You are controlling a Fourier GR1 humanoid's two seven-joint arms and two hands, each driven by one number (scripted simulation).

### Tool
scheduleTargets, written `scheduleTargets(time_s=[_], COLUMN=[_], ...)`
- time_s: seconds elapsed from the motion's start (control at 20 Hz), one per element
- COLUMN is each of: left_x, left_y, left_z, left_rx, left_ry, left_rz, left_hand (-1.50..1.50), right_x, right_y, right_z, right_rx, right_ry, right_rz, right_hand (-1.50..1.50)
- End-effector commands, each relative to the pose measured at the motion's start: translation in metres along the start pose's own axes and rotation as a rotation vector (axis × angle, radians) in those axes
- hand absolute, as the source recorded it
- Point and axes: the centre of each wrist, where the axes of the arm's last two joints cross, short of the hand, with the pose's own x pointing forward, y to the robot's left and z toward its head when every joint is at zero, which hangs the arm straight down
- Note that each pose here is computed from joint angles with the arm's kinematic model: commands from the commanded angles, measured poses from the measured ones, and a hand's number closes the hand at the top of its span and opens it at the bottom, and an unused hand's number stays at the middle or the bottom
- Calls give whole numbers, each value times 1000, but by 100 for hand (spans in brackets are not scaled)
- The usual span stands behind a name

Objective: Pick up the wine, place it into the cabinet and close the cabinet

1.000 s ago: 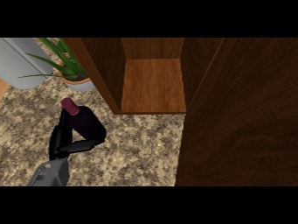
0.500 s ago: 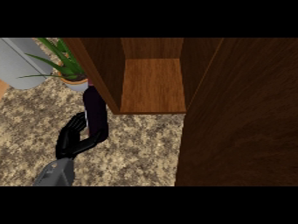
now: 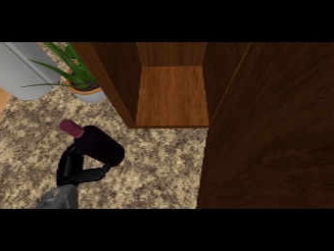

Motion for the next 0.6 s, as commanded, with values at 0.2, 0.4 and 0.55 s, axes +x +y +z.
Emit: scheduleTargets(time_s=[0.2,0.4,0.55], left_x=[-10,-6,8], left_y=[28,12,21], left_z=[29,37,35], left_rx=[22,-59,-77], left_ry=[-65,-100,-116], left_rz=[127,149,142], left_hand=[150,150,150], right_x=[27,26,30], right_y=[15,14,19], right_z=[15,17,29], right_rx=[23,21,5], right_ry=[-47,-30,-25], right_rz=[-21,-2,-15], right_hand=[-150,-150,-150])
